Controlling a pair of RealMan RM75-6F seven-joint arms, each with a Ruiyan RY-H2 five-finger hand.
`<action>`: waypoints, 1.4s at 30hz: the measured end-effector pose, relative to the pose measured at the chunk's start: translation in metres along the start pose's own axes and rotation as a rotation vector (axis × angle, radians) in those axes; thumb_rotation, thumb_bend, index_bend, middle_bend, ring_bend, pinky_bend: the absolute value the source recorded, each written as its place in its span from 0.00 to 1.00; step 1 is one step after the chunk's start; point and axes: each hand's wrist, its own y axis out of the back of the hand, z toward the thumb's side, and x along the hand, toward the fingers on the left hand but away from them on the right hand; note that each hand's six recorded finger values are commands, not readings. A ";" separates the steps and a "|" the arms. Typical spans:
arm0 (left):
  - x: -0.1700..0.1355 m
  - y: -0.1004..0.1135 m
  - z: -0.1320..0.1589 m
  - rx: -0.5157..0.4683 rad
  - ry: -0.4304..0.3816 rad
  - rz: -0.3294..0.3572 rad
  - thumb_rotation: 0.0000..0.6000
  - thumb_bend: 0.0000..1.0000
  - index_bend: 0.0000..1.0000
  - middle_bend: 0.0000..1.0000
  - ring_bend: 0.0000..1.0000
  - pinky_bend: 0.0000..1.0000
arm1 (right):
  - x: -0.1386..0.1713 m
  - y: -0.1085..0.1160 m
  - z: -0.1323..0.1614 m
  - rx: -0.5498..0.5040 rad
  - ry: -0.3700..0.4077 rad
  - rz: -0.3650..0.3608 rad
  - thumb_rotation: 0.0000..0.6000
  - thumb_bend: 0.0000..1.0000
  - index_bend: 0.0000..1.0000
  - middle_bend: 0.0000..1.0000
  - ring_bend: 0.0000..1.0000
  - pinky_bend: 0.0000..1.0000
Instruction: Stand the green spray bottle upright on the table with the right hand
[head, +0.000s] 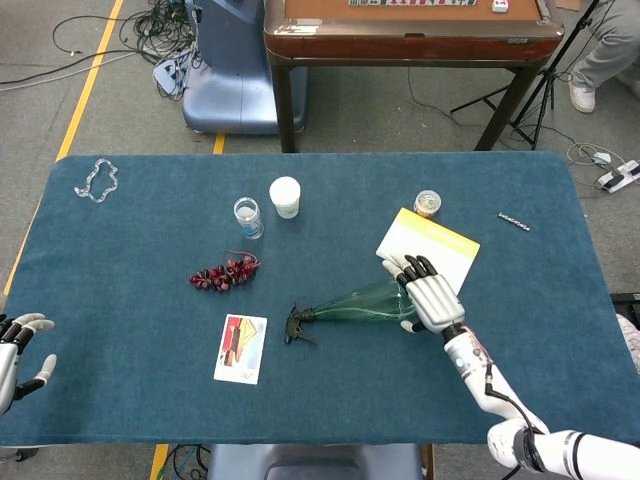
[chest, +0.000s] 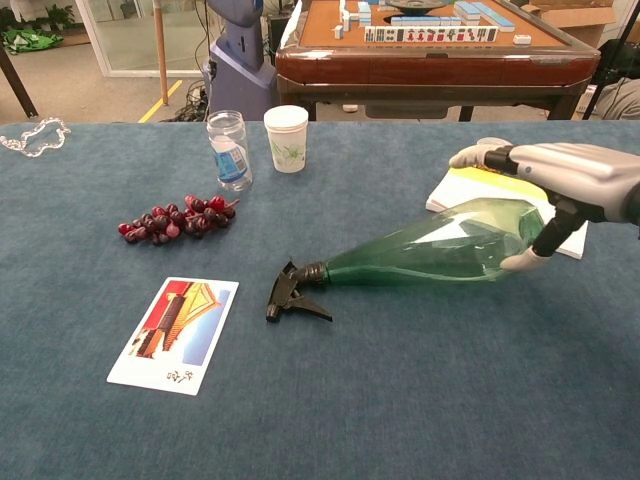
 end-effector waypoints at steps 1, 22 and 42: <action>0.000 0.000 0.000 -0.001 -0.002 0.001 1.00 0.36 0.34 0.26 0.24 0.13 | 0.002 0.002 0.004 0.000 0.016 0.007 1.00 0.00 0.08 0.03 0.00 0.07; -0.006 0.003 -0.006 -0.001 0.016 0.009 1.00 0.36 0.34 0.26 0.24 0.13 | -0.051 -0.012 0.095 0.226 0.155 0.124 1.00 0.12 0.22 0.10 0.00 0.07; -0.009 0.002 -0.010 0.004 0.027 0.010 1.00 0.36 0.34 0.26 0.24 0.13 | -0.083 -0.039 0.127 0.368 0.151 0.141 1.00 0.16 0.33 0.14 0.00 0.07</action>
